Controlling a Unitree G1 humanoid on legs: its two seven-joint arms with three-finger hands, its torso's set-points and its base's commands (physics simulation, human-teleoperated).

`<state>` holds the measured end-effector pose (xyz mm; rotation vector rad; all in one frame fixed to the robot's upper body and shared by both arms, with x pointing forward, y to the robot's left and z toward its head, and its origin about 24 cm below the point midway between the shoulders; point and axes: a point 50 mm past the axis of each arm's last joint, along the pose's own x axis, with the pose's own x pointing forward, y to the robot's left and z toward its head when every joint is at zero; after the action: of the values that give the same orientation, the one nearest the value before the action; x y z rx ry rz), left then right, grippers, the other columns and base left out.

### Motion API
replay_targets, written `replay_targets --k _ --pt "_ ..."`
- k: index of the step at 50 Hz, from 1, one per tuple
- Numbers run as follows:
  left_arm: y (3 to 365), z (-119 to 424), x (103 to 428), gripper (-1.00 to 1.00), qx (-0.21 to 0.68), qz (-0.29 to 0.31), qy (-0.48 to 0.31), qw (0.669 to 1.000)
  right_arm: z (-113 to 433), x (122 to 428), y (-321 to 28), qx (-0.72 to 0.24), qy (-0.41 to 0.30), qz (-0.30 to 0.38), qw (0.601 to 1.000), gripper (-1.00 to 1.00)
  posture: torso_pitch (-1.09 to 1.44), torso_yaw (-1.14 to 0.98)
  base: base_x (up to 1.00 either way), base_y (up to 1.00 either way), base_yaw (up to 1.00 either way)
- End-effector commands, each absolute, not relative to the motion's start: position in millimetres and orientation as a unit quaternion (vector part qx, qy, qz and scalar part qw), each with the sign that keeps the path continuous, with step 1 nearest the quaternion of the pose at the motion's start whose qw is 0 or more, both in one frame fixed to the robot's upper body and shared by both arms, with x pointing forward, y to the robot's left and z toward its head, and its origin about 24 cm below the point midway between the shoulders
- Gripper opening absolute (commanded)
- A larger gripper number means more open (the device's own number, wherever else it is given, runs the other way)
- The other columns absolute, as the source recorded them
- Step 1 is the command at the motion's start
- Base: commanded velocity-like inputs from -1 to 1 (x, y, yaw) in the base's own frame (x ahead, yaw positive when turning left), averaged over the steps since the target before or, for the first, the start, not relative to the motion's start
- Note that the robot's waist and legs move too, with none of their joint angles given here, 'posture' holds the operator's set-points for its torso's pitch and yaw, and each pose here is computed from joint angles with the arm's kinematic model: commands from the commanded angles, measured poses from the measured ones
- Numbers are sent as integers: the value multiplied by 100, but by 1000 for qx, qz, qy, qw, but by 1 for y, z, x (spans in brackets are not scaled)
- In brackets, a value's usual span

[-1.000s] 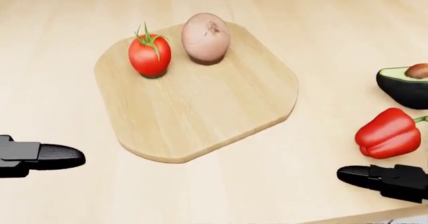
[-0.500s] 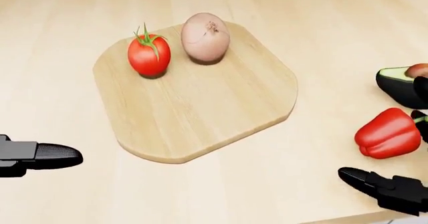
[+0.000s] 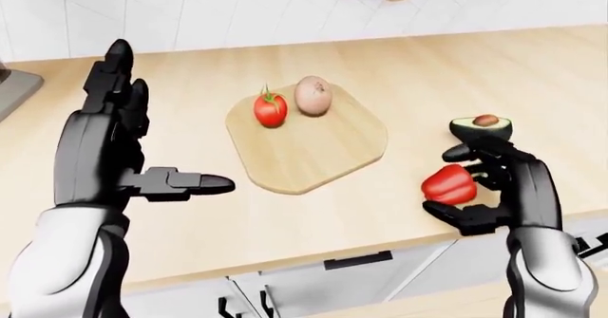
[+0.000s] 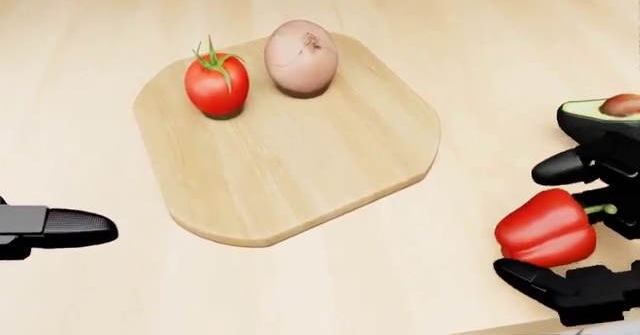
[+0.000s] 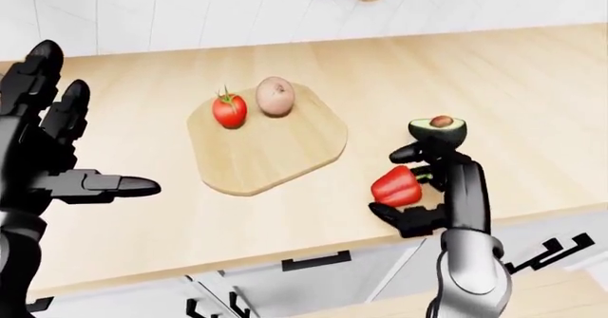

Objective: Place the avocado, onion, tomato and bell pepper on the cutting board.

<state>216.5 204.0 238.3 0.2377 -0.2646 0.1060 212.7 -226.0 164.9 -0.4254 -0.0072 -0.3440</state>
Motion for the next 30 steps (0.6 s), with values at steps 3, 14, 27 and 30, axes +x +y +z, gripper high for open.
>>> replay_targets --k 3,14,27,30 --pt "204 248 211 100 123 57 -164 977 185 214 -219 -228 -53 -162 959 -94 0 0 0 0 0" --pt "207 253 205 100 120 60 -163 977 226 247 -192 -237 -97 -117 959 -100 0 0 0 0 0" --pt "213 247 197 100 116 64 -167 977 260 261 -168 -224 -133 -77 962 -100 0 0 0 0 0" --pt "214 249 196 100 116 64 -170 977 267 270 -159 -225 -140 -62 962 -100 0 0 0 0 0"
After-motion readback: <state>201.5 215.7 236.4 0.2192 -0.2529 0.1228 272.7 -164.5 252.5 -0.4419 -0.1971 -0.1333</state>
